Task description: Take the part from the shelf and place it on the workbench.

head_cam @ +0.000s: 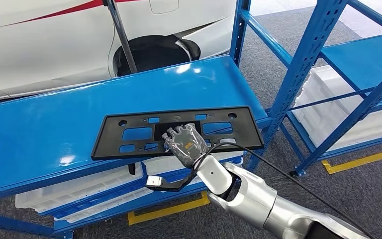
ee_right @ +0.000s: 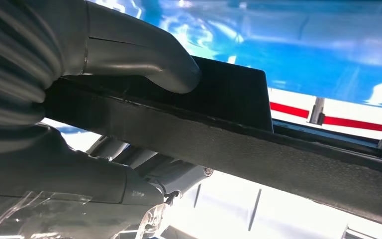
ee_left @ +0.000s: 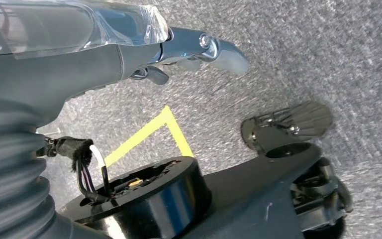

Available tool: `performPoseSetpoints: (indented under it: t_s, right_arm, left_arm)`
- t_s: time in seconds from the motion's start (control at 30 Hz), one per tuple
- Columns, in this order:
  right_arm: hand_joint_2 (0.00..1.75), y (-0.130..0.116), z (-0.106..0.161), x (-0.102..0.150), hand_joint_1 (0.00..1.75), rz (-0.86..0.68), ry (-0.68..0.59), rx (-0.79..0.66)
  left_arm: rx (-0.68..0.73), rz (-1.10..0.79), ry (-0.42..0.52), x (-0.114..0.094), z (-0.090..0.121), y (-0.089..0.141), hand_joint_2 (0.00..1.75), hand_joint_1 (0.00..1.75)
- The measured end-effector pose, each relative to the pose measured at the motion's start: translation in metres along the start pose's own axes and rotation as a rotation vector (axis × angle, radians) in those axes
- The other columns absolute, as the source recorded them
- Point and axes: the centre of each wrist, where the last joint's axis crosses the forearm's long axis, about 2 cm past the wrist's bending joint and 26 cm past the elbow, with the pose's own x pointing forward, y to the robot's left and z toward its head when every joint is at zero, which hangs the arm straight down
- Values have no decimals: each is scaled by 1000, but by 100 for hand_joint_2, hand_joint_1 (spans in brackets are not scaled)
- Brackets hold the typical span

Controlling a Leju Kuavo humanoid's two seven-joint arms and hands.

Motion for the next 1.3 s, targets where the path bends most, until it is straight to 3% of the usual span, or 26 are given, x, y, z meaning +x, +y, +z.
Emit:
performPoseSetpoints:
  t_s: [1.3]
  right_arm:
    - [175, 15, 10, 8, 175, -115, 7, 66]
  left_arm:
    - [-1, -27, 11, -1, -1, 5, 175, 0]
